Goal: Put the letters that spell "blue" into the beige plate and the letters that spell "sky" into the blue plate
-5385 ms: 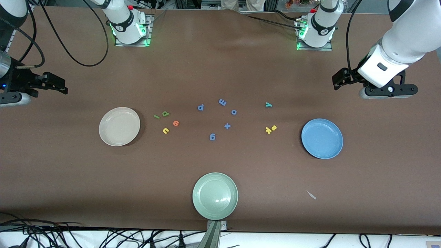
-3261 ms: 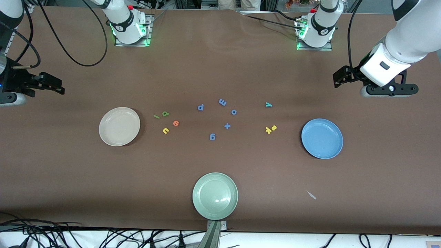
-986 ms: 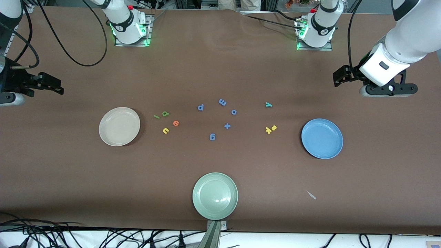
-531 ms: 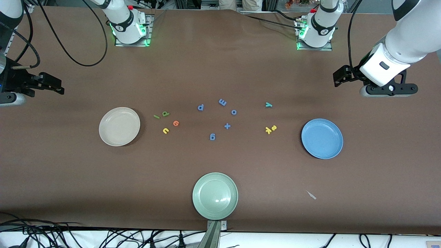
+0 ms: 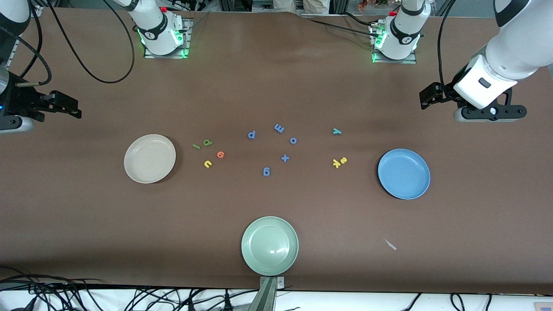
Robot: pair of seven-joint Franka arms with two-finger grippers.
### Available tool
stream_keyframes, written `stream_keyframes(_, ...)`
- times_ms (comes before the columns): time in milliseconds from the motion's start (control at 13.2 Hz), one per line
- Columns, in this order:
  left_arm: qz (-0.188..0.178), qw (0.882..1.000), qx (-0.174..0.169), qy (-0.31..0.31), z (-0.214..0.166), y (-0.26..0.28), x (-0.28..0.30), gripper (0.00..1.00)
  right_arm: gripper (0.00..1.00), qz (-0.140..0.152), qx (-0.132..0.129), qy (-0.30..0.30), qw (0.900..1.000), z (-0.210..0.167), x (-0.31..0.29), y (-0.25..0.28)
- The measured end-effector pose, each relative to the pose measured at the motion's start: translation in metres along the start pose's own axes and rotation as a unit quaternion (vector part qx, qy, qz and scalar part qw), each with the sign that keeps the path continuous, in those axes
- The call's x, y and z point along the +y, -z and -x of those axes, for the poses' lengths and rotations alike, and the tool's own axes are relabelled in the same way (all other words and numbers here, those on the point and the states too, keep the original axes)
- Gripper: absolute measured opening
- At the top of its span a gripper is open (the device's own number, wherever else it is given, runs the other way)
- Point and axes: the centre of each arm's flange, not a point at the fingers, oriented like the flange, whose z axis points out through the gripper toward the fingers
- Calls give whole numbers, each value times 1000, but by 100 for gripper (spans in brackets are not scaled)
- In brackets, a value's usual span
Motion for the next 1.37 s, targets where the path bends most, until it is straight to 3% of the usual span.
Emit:
stream_keyframes(1062, 2, 1000, 13, -4, -2, 7, -11, 100, 100, 0, 0, 0, 1000, 0, -1, 0)
stream_keyframes(1213, 0, 1000, 6, -15, -2, 0, 1, 100, 100, 0, 1, 0, 1000, 0, 0, 0)
stream_keyframes(1365, -4, 999, -24, -28, -12, -30, 15, 100, 100, 0, 4, -6, 1000, 0, 6, 0)
